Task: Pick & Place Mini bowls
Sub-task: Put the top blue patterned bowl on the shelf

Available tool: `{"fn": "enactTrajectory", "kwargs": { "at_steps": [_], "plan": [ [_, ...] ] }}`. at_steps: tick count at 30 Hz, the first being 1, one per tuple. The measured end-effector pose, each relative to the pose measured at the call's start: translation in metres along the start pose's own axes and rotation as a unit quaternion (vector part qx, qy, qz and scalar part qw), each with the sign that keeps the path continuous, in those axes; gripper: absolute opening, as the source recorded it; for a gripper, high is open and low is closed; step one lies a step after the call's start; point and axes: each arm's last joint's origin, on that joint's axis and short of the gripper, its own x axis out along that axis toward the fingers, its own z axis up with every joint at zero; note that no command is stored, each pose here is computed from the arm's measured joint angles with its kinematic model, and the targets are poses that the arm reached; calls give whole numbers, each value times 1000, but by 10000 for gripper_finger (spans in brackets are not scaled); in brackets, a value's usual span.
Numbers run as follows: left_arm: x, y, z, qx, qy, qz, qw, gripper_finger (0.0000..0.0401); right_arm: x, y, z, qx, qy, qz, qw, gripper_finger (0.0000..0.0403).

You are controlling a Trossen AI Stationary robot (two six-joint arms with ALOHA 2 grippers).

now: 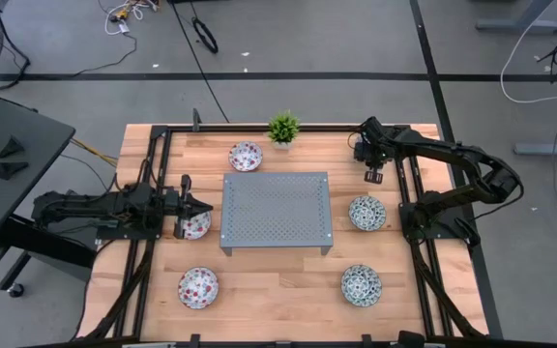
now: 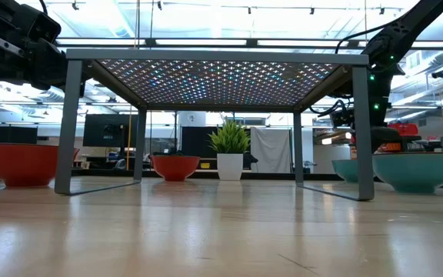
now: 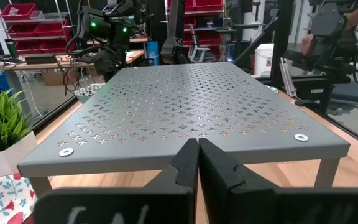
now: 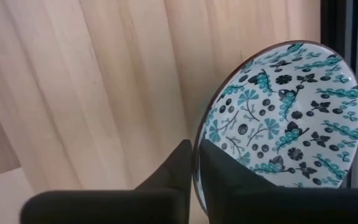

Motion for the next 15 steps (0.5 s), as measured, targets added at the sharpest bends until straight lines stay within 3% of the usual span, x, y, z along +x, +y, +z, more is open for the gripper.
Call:
{"fn": "enactTrajectory", "kwargs": {
  "at_steps": [4,15],
  "plan": [
    [0,0,0,0,0,0,1000,18,-1,-1,0,0,0,-4,1000,7],
    [0,0,0,0,0,0,1000,18,-1,0,0,0,0,-2,1000,2]
  ]
}}
